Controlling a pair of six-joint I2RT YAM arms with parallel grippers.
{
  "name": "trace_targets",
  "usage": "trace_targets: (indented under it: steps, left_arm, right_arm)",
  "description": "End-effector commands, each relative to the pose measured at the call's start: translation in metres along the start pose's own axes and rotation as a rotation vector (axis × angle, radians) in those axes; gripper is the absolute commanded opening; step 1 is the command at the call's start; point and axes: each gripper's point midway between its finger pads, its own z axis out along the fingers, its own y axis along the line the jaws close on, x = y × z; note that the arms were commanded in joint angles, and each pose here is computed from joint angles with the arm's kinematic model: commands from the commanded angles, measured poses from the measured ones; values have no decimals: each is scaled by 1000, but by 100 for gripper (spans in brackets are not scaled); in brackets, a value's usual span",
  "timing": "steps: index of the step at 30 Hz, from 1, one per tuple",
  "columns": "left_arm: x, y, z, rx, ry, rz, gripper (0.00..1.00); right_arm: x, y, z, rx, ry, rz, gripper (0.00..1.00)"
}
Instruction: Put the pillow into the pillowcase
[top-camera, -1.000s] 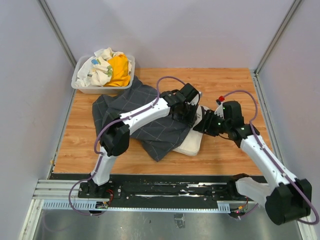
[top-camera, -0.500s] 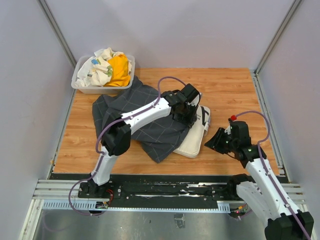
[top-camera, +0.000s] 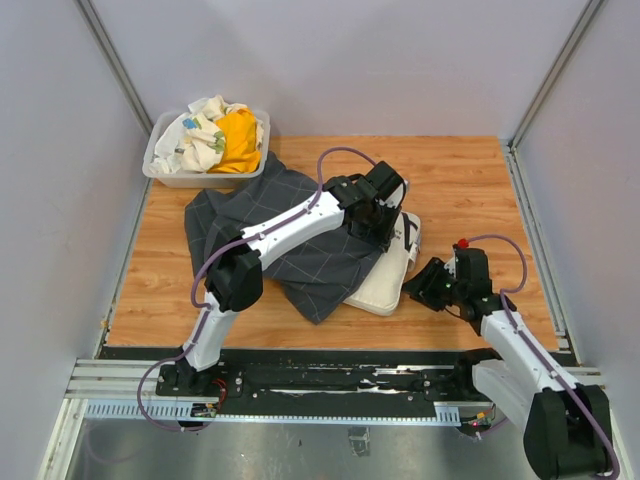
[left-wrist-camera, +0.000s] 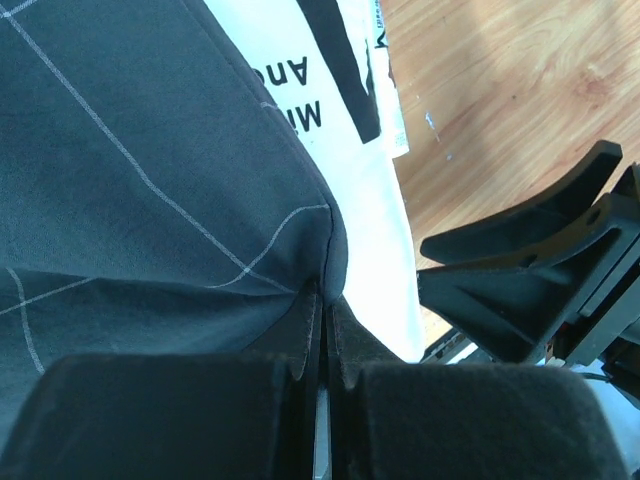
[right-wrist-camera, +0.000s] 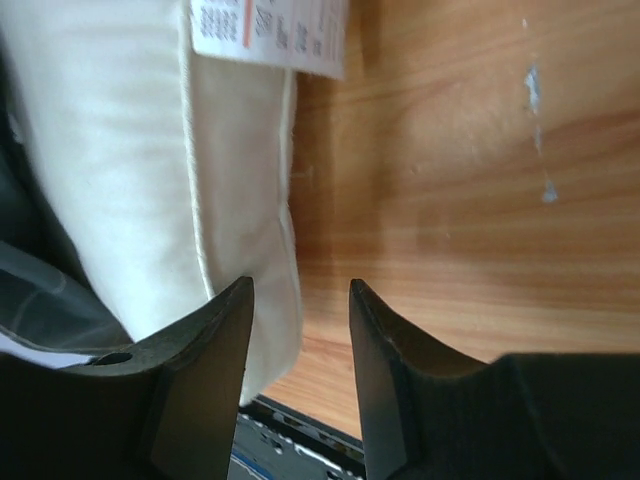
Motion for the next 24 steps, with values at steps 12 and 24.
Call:
trace_targets:
  steps: [12,24]
  left_arm:
    - [-2,0,2,-5,-5,4,0]
    - [-12,3,-1,30,-21,-31,0]
  right_arm:
    - [-70,52,17,-237,-163,73,51]
    - [-70,63,56,-317,5,107,61]
